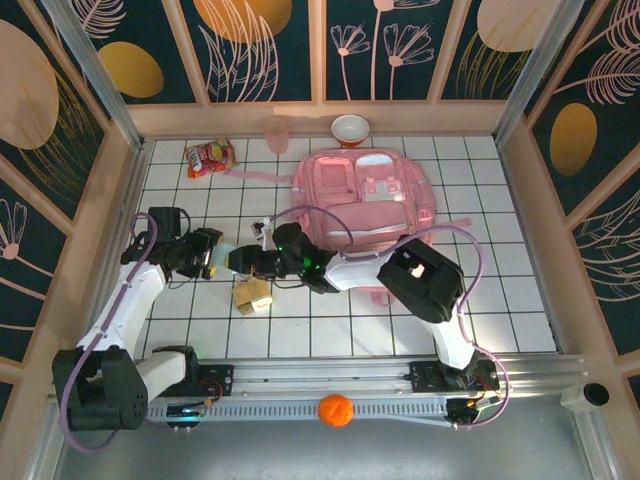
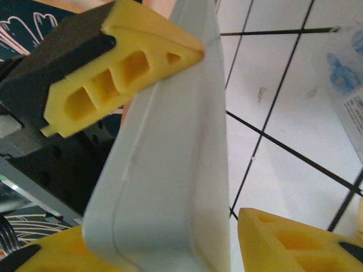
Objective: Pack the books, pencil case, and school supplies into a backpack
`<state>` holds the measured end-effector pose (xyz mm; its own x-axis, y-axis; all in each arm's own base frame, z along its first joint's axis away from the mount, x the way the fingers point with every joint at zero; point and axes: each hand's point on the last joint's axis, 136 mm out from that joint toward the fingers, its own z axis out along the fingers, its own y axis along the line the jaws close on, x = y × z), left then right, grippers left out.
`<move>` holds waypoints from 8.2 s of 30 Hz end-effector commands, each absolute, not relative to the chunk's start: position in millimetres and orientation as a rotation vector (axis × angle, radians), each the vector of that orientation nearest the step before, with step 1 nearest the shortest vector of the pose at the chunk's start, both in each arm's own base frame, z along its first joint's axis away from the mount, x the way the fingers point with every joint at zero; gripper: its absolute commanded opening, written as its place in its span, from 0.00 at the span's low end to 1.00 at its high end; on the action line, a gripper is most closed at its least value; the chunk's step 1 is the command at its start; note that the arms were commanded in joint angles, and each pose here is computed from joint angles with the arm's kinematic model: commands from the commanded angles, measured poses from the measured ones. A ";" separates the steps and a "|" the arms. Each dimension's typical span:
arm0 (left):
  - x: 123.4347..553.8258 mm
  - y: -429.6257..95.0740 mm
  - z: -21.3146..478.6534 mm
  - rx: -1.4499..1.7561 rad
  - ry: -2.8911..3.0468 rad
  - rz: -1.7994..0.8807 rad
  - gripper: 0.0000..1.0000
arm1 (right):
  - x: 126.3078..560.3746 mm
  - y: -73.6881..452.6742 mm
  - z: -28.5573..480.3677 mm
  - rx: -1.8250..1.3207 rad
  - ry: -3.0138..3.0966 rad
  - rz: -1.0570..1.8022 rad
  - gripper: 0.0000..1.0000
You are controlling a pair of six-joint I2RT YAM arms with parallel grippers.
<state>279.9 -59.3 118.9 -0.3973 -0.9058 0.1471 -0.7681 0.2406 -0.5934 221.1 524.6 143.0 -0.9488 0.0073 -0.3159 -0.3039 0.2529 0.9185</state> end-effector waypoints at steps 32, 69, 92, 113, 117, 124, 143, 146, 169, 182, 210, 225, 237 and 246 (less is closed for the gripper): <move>310.9 -34.9 126.1 -1.221 2.186 -0.724 0.99 | 255.1 414.7 175.9 -0.084 2.132 1.606 0.19; 294.7 -378.6 155.5 1.522 1.435 -0.427 0.82 | 285.2 25.8 220.3 0.536 1.953 1.124 0.17; 332.1 -415.5 79.1 1.606 1.543 -0.397 0.71 | 281.5 25.1 210.8 0.574 1.973 1.114 0.17; 295.5 -348.3 136.2 1.084 1.857 -0.555 0.00 | 278.2 35.0 217.0 0.546 1.960 1.159 0.16; 308.0 -355.5 166.4 1.013 1.809 -0.568 0.00 | 276.1 33.1 221.9 0.567 1.947 1.127 0.16; 325.9 -372.1 237.9 0.886 1.709 -0.657 0.00 | 263.7 36.8 221.2 0.643 1.953 1.060 0.16; 364.6 -367.7 295.0 0.669 1.685 -0.694 0.00 | 236.1 142.4 216.8 0.536 2.050 1.330 0.16; 362.8 -370.8 299.7 0.674 1.672 -0.720 0.00 | 239.6 166.4 219.6 0.506 2.004 1.429 0.16; 349.2 -377.1 328.7 0.717 1.586 -0.825 0.00 | 320.8 304.5 183.8 0.693 1.750 1.747 0.13; 348.2 -380.2 331.3 0.724 1.572 -0.850 0.00 | 351.3 353.0 119.7 0.806 1.876 1.730 0.24; 371.4 -365.0 292.7 0.716 1.662 -0.727 0.00 | 272.9 324.2 97.7 0.761 2.258 1.555 0.61; 367.2 -362.1 264.3 0.740 1.722 -0.718 0.00 | 240.3 281.2 131.2 0.549 2.385 1.294 0.62; 362.6 -360.7 277.4 0.733 1.687 -0.737 0.00 | 265.4 275.6 122.3 0.485 2.384 1.172 0.56; 361.9 -365.8 291.4 0.725 1.654 -0.784 0.00 | 293.5 291.3 120.5 0.475 2.344 1.226 0.51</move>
<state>352.6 -363.0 230.3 -0.3331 0.1896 -0.9236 0.7763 0.6111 -0.1546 276.1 278.6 97.4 -0.8515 0.4892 -0.1885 0.1637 0.5897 0.7909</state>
